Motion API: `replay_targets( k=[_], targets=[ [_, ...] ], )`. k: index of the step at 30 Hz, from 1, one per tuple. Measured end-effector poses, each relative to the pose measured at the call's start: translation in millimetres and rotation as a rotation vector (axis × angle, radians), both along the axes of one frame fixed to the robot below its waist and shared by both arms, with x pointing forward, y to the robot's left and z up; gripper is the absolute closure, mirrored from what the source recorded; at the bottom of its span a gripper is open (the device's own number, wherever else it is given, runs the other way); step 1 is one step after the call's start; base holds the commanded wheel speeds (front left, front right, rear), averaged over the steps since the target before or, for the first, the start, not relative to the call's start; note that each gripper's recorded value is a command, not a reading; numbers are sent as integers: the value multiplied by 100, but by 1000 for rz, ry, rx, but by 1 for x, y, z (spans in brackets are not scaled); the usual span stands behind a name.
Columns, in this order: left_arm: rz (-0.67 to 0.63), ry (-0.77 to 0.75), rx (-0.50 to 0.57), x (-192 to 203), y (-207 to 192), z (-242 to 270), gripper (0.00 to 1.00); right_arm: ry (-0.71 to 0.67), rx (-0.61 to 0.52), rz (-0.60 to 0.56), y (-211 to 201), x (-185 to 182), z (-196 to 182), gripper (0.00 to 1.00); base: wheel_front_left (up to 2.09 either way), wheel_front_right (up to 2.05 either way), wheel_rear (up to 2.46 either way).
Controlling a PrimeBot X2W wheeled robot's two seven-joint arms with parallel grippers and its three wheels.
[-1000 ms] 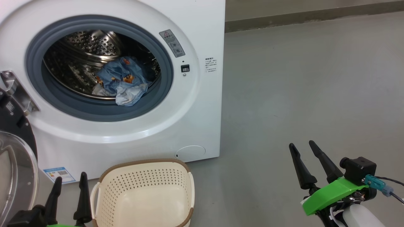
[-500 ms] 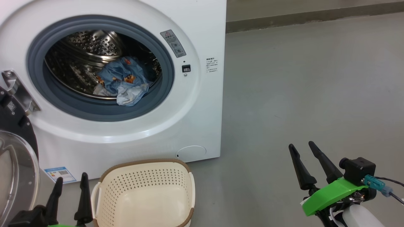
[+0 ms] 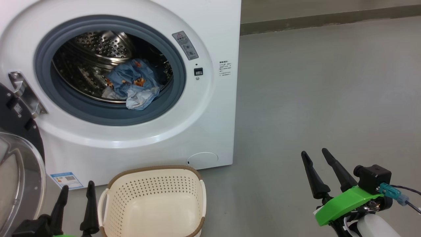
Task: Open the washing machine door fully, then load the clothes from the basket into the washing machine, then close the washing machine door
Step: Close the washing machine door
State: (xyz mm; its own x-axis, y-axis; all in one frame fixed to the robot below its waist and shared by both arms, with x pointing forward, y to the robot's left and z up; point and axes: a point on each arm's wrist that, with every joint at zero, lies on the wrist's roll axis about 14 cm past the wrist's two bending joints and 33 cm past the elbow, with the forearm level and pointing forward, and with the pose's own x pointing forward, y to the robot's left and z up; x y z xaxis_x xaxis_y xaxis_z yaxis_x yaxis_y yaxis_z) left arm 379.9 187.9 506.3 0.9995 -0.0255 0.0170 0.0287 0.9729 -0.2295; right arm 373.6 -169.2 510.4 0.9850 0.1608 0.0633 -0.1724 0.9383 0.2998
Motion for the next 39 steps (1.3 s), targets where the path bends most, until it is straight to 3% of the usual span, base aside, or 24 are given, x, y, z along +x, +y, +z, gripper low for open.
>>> replay_targets(
  k=[19,39],
  targets=[
    [169,14,51,-27,52,0,0,-10,-4,118,42,17,4,0,0,0,0],
    [419,20,42,-93,122,1,0,3,-12,368,137,28,2,0,0,0,0]
  ],
)
